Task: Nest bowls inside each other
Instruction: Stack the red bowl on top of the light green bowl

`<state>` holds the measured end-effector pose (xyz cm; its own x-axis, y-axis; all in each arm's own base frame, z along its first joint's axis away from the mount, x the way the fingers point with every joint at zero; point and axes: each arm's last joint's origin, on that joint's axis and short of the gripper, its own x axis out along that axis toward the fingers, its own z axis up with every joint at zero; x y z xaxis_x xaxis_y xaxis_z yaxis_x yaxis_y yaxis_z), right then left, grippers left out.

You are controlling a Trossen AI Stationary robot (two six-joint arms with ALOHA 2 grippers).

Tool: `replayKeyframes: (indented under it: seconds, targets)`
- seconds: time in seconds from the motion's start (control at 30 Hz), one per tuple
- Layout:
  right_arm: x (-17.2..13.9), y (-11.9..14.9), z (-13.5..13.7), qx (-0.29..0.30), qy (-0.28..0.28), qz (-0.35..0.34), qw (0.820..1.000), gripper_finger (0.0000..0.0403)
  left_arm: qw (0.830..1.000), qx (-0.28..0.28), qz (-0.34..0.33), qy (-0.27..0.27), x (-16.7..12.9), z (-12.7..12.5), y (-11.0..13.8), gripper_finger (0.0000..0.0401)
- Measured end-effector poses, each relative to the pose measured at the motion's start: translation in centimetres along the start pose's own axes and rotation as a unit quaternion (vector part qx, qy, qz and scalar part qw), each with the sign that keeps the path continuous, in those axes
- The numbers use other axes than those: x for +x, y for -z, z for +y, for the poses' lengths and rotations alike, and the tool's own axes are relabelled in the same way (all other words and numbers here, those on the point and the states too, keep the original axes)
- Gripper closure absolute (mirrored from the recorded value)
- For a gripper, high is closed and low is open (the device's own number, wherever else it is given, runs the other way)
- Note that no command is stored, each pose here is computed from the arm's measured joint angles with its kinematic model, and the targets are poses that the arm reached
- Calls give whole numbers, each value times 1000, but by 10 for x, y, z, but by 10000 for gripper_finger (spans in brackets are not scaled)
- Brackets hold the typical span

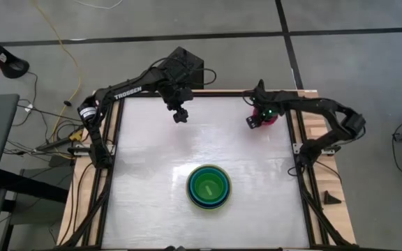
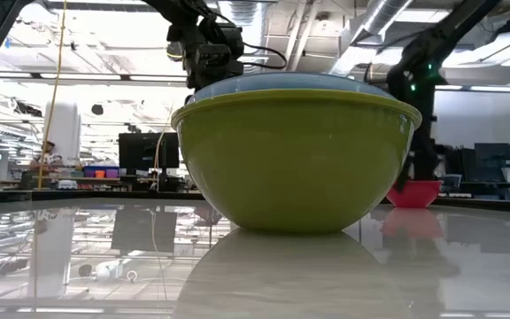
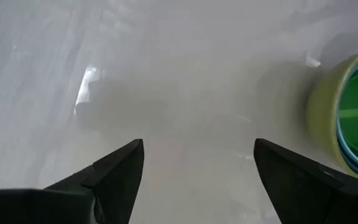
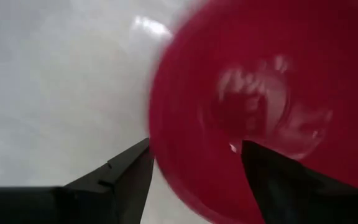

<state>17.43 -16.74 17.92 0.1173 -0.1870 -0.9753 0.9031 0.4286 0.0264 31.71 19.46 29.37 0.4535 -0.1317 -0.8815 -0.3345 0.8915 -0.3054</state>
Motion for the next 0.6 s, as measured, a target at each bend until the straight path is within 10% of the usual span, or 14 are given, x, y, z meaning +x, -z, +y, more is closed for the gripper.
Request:
replayKeyframes:
  seconds: [0.17,0.4,0.6]
  targets:
    - [24,3,-3,-3,-33,58,998,171,997,-5,19,68,1,-9,4,108]
    - [17,-3,20,-51,-98,3,994,367,984,3,87,157,6,-36,17,108]
    - [-23,16,38,-49,-187,-39,980,368,973,15,138,184,15,-63,26,108]
